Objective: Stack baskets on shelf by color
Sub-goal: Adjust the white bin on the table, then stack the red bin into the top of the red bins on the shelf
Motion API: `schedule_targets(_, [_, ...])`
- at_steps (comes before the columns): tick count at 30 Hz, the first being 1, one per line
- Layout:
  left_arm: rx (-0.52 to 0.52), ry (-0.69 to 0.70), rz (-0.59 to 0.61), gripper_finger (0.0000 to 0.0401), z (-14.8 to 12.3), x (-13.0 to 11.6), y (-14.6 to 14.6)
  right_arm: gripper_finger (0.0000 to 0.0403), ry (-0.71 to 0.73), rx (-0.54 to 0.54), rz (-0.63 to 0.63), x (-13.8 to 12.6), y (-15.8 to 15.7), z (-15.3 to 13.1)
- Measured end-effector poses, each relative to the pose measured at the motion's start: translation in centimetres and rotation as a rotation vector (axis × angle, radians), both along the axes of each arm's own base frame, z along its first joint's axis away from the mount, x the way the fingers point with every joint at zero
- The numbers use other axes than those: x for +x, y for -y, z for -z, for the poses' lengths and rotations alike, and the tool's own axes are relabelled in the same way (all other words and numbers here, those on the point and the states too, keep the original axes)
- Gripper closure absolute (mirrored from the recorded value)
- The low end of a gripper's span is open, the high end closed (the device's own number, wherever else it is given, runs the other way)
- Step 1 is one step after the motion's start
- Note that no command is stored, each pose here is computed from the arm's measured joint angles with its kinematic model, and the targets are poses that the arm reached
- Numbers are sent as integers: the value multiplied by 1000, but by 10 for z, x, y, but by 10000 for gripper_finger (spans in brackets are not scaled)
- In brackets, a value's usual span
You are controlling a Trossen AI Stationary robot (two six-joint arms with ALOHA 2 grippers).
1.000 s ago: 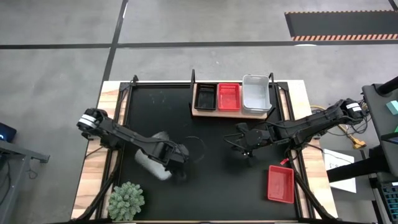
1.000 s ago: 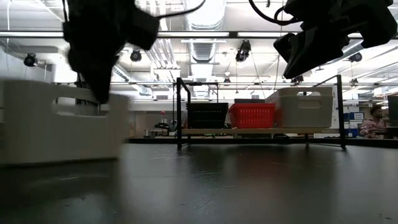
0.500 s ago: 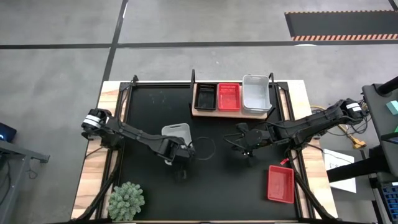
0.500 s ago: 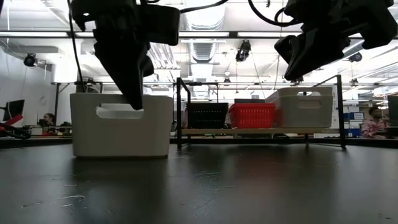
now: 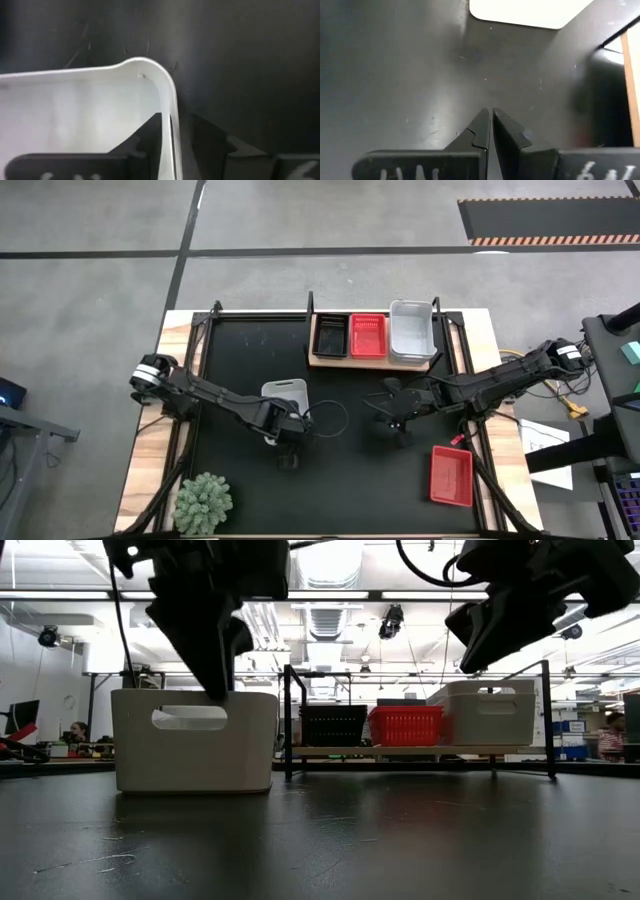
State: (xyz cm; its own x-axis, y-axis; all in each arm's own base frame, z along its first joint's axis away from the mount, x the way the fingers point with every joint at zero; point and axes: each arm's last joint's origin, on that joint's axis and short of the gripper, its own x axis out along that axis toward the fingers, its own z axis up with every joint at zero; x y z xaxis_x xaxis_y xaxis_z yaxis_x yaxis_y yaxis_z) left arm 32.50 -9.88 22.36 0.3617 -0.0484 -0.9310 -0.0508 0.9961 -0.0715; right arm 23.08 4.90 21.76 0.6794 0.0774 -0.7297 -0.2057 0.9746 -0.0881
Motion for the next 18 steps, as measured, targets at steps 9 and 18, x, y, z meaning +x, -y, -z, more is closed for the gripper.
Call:
schedule_targets(9, [99,163,174,283,-46,-5,-5,390,-64,286,114,-2,-8,0])
schedule_targets(18, [448,664,564,283,-94,4,-11,390,-178,444,162,-8,-31,-12])
